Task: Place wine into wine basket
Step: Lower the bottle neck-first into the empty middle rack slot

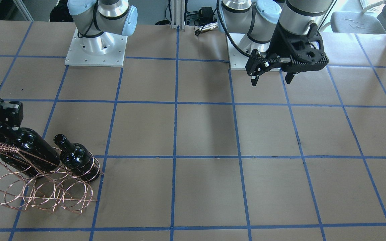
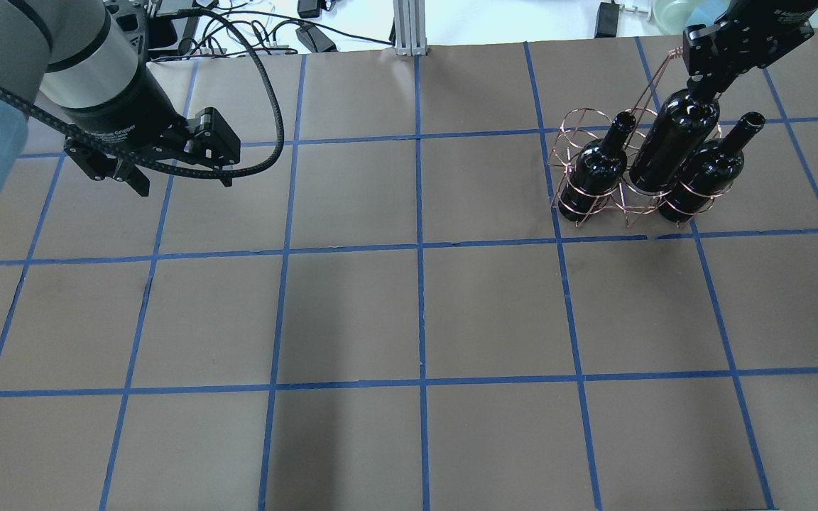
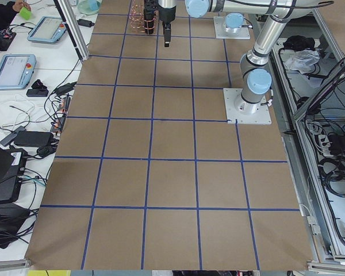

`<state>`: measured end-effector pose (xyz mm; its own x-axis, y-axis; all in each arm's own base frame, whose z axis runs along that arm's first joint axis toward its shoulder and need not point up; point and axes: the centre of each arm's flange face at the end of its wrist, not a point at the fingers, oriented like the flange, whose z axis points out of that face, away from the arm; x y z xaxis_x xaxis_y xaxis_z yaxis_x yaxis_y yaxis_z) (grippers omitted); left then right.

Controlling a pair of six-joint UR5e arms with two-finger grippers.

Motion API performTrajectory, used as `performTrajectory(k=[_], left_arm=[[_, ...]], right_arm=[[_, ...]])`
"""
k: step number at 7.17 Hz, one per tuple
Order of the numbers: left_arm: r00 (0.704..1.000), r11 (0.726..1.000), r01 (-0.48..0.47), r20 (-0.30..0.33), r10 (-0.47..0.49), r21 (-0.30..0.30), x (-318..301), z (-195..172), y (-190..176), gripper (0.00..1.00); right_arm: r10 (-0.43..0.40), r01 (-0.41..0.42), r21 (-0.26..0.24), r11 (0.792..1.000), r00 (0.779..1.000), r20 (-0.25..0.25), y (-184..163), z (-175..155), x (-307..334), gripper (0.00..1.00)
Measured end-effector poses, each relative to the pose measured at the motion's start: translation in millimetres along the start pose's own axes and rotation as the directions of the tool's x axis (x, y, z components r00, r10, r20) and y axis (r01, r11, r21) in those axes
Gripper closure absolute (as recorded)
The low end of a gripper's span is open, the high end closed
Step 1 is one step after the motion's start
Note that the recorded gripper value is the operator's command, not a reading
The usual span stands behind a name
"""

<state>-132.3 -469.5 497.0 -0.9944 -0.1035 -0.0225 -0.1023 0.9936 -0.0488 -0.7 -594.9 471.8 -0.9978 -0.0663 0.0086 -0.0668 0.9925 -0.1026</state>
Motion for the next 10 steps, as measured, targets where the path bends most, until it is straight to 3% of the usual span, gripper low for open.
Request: performTrajectory(k=[6,9,10], left_arm=[[1.000,1.000,-0.001,0.005,0.001,-0.003,-1.1,0.3,0.2,0.00],[1.000,1.000,0.000,0.005,0.000,-0.003,-2.1,0.1,0.1,0.00],[1.000,1.000,0.001,0.005,-0.001,-0.002,-2.2,-0.4,0.1,0.00]], right_arm=[[0.007,-0.007,-0.015,1.000,1.000,0.007,-0.4,44.4,0.9,1.00],[0.009,-0.008,-0.047,0.999,1.000,0.016,-2.3,68.9,2.0,1.00],[0.010,-0.009,-0.057,0.998,1.000,0.019,-0.9,75.4,1.7,0.93]])
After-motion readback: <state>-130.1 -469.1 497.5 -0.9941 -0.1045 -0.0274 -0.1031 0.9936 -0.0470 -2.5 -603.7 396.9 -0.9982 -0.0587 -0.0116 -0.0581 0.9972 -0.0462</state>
